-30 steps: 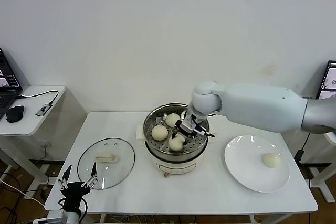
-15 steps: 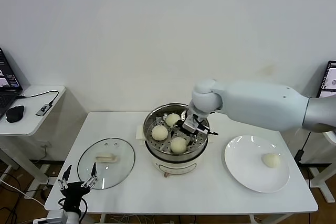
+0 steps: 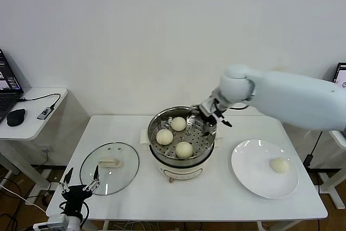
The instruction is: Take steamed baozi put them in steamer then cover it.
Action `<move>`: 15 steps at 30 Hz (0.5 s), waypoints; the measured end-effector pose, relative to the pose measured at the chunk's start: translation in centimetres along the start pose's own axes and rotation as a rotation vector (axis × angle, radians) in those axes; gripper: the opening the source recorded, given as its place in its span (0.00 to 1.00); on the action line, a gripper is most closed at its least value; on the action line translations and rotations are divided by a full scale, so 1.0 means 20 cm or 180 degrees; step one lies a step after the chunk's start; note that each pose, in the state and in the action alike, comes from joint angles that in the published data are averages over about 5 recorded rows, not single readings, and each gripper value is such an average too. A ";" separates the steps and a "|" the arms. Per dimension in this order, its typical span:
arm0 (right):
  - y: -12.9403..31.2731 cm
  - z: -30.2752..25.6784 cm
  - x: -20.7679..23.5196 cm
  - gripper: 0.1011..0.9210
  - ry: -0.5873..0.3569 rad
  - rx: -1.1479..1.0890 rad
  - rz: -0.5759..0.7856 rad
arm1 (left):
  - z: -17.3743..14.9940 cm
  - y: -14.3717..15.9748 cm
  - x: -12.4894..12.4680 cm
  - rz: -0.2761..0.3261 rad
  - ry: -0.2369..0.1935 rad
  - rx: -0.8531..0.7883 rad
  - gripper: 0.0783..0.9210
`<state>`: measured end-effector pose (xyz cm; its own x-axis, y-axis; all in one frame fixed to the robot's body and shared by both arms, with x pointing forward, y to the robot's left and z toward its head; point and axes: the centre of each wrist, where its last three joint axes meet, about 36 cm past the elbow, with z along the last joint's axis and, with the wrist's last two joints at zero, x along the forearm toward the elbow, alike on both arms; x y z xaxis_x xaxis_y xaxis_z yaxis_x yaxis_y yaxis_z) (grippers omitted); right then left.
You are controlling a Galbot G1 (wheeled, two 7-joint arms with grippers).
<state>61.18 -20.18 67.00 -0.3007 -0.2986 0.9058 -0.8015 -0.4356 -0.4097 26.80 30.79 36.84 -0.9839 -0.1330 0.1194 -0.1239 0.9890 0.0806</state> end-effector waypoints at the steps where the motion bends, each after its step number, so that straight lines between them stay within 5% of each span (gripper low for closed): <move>1: 0.02 0.03 0.02 0.88 0.0033 -0.0123 0.0020 | 0.00 0.00 0.00 0.0007 0.0000 -0.0002 0.88; 15: 0.52 0.57 0.12 0.88 0.0480 -0.1189 0.0040 | 0.02 -0.01 0.00 0.0066 0.0019 -0.0032 0.88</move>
<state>57.96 -35.08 63.61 -0.3621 -0.1617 0.9180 -0.9216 -0.0859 -0.3786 26.86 30.67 36.36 -0.9855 -0.1128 0.1269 -0.1021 0.9909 0.0880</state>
